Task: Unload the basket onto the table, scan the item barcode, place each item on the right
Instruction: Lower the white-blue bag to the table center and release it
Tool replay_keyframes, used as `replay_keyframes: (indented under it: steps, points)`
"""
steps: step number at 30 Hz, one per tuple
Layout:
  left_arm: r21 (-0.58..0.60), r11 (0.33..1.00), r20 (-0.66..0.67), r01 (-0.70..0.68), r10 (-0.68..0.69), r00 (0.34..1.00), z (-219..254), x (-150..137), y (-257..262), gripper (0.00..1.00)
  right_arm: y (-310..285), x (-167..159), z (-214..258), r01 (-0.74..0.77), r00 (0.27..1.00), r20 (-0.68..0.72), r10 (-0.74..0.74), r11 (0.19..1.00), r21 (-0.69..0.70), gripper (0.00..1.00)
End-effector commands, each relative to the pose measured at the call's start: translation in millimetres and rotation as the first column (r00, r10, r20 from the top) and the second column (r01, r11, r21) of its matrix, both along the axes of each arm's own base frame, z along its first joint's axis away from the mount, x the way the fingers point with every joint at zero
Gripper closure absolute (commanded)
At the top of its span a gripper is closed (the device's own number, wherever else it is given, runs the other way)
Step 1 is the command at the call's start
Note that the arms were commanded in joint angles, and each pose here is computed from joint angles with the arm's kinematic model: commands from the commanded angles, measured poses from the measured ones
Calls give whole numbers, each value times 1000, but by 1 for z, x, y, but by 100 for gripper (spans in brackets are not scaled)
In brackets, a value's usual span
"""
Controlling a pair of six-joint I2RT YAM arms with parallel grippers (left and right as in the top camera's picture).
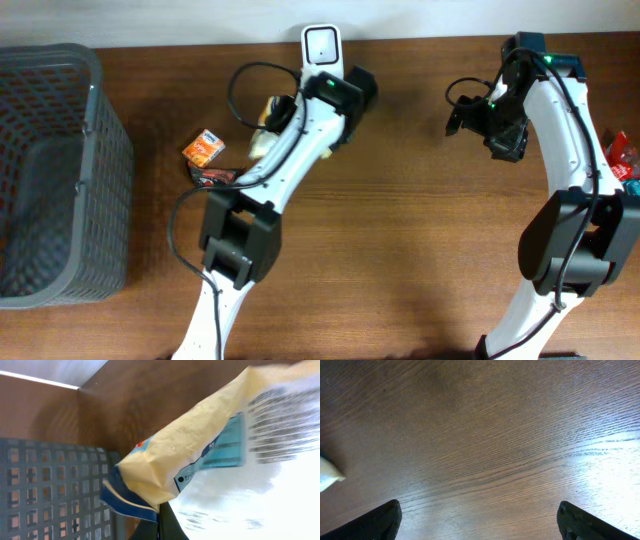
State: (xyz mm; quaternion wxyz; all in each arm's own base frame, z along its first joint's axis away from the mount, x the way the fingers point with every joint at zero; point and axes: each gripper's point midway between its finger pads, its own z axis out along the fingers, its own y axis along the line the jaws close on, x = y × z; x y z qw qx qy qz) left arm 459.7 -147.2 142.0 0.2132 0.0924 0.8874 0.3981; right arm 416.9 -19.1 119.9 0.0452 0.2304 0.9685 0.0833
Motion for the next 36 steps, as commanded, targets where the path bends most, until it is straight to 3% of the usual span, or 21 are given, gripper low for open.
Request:
replay_keyframes:
  steps: [1, 3, 8, 12, 16, 18, 20, 26, 29, 33, 34, 35, 36]
  points:
    - [235, 972, 142, 33, -68, 988, 38, 7, -3, 100, -2, 3, 7, 6, 1000, 22, -6, 1000, -14, 2]
    - [350, 936, 242, -17, -73, 968, 70, 16, 11, 100, -2, 3, 7, 6, 1000, 22, -6, 1000, -14, 2]
    - [425, 885, 332, -191, 44, 942, 100, 36, 85, 100, -2, 4, 7, 6, 1000, 22, -6, 1000, -14, 1]
    - [264, 947, 247, -182, 116, 962, 65, 39, 93, 100, -2, 3, 7, 6, 1000, 22, -6, 1000, -14, 2]
    - [-35, 995, 12, -88, 89, 996, 0, 23, 42, 100, -2, 3, 7, 6, 1000, 22, -6, 1000, -14, 2]
    - [-197, 979, -94, -47, 29, 995, -24, 8, 1, 100, -2, 3, 7, 6, 1000, 22, -6, 1000, -14, 2]
    - [-276, 961, -146, -13, -29, 989, -35, -6, -30, 100, -2, 3, 7, 6, 1000, 22, -6, 1000, -14, 2]
    - [-344, 935, -176, 90, -159, 972, -42, -35, -92, 100, -2, 3, 7, 6, 1000, 22, -6, 1000, -14, 1]
    - [-513, 856, -301, 65, -250, 920, -59, -72, -136, 100, -2, 4, 7, 6, 1000, 22, -6, 1000, -14, 2]
    - [-631, 776, -401, 12, -340, 850, -65, -112, -173, 100, -2, 4, 7, 6, 1000, 22, -6, 1000, -14, 2]
    - [-655, 755, -416, -2, -359, 836, -66, -119, -180, 97, -2, 3, 7, 6, 1000, 22, -6, 1000, -14, 2]
    - [-670, 742, -425, -12, -370, 826, -65, -123, -184, 87, -2, 3, 7, 6, 1000, 22, -6, 1000, -14, 2]
    - [-673, 740, -434, -20, -373, 820, -62, -126, -185, 57, -2, 3, 7, 6, 1000, 22, -6, 1000, -14, 2]
